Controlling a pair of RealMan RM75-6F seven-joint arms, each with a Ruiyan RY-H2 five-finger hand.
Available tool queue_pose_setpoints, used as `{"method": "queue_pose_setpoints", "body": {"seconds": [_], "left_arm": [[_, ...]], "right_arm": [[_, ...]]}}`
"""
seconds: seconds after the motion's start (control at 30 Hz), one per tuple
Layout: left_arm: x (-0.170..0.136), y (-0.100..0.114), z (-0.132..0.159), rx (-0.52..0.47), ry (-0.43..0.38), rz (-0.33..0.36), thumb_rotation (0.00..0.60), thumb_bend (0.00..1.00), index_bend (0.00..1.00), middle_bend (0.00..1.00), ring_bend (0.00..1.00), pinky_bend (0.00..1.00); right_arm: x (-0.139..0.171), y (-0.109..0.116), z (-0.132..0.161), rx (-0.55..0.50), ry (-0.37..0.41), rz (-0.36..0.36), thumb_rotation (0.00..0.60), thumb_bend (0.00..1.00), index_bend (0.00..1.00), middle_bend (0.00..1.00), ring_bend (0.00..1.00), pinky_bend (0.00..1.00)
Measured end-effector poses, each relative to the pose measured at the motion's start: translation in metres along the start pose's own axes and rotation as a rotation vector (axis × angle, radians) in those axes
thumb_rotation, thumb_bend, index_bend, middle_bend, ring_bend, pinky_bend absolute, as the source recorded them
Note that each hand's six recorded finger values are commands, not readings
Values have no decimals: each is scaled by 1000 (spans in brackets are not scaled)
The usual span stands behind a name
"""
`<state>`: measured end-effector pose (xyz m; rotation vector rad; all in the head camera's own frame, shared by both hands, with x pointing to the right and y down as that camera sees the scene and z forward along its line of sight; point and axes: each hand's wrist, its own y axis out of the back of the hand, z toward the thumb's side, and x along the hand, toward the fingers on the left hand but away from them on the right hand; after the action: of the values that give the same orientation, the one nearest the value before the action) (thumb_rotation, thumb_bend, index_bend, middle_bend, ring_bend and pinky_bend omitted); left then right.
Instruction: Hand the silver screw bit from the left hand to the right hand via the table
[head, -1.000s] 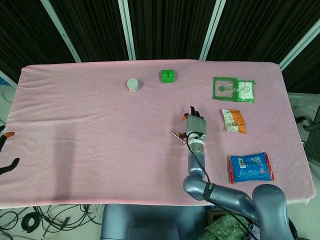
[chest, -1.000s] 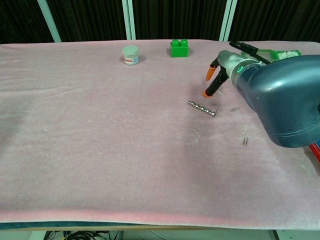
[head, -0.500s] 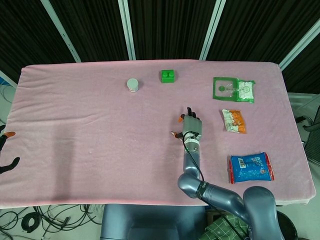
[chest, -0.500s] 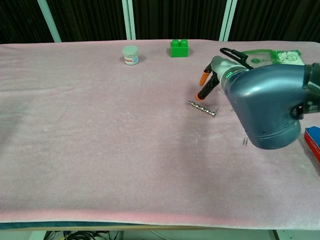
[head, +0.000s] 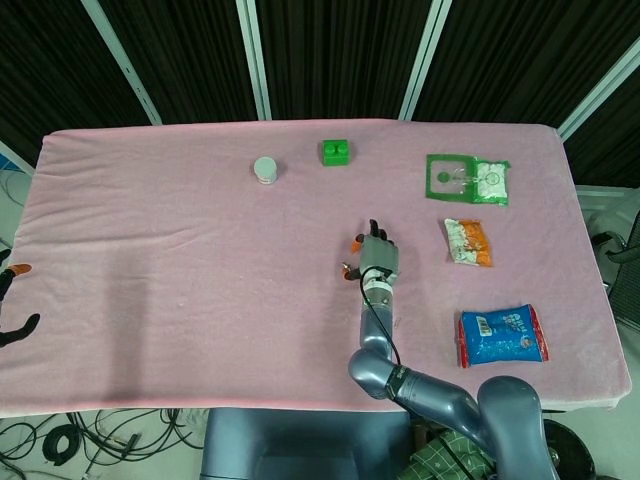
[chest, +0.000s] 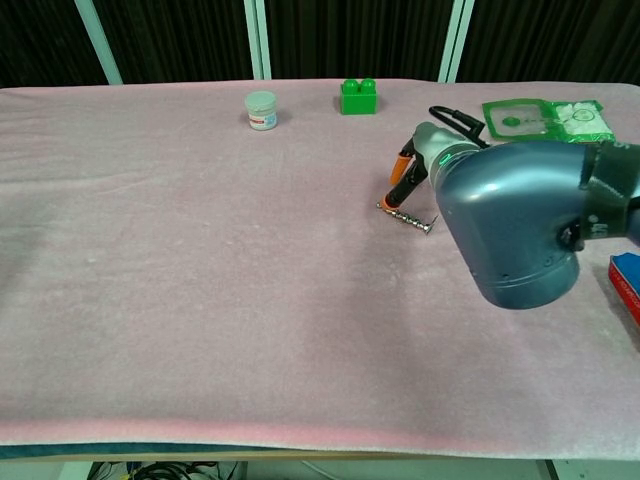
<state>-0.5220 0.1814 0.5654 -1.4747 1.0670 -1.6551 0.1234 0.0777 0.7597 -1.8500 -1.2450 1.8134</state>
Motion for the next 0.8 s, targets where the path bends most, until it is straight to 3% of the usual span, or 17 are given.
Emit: {"method": "queue_pose_setpoints", "body": {"seconds": [0.8], "left_arm": [[1, 1, -2, -8, 8, 4, 600, 255, 256, 39, 0, 0]], "right_arm": [[-3, -18, 4, -14, -4, 12, 600, 198, 543, 21, 82, 209]]}}
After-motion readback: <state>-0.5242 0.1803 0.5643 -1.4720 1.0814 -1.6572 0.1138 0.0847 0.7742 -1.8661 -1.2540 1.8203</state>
